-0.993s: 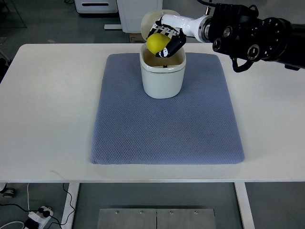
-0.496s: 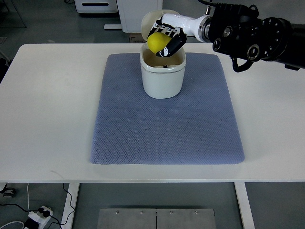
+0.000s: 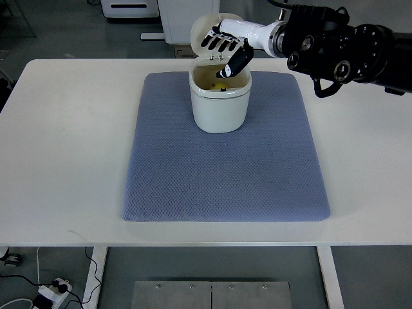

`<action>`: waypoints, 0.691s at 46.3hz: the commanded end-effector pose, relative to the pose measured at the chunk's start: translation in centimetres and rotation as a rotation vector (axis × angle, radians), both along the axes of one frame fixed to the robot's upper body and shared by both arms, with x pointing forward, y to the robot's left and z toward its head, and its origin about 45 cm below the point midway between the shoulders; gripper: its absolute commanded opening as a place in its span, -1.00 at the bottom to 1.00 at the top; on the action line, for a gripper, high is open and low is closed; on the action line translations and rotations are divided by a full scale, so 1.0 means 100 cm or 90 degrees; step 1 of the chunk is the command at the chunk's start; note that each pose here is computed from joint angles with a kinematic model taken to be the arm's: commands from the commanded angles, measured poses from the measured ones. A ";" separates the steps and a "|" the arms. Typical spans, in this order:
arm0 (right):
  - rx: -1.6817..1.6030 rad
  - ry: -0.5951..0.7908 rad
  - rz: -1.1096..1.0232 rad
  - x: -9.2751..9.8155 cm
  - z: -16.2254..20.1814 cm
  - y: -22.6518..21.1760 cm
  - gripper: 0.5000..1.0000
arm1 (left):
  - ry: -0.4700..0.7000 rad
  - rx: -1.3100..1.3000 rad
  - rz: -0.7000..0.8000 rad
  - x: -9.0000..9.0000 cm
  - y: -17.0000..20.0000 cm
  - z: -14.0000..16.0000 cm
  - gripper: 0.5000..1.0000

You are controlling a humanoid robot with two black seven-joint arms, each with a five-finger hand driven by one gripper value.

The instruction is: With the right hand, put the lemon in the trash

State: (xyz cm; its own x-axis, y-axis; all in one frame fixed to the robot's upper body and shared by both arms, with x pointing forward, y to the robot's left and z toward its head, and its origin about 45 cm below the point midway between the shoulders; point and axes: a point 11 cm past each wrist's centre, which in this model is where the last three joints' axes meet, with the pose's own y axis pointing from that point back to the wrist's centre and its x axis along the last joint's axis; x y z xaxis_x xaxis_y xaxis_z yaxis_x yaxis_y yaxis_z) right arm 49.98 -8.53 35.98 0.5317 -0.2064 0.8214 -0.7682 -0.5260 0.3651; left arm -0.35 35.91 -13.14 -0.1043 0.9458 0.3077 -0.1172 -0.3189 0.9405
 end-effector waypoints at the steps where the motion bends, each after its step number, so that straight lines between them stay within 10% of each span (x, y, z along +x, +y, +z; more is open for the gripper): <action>1: 0.000 0.000 0.000 0.000 0.000 0.000 0.14 | 0.000 0.000 0.000 0.000 0.000 0.000 1.00; 12: -0.004 -0.001 0.006 0.000 0.001 -0.003 -0.85 | 0.000 0.000 0.000 0.000 0.000 0.000 1.00; 32: -0.001 -0.002 -0.033 0.008 0.011 -0.040 -0.84 | 0.000 0.000 0.000 0.000 0.000 0.000 1.00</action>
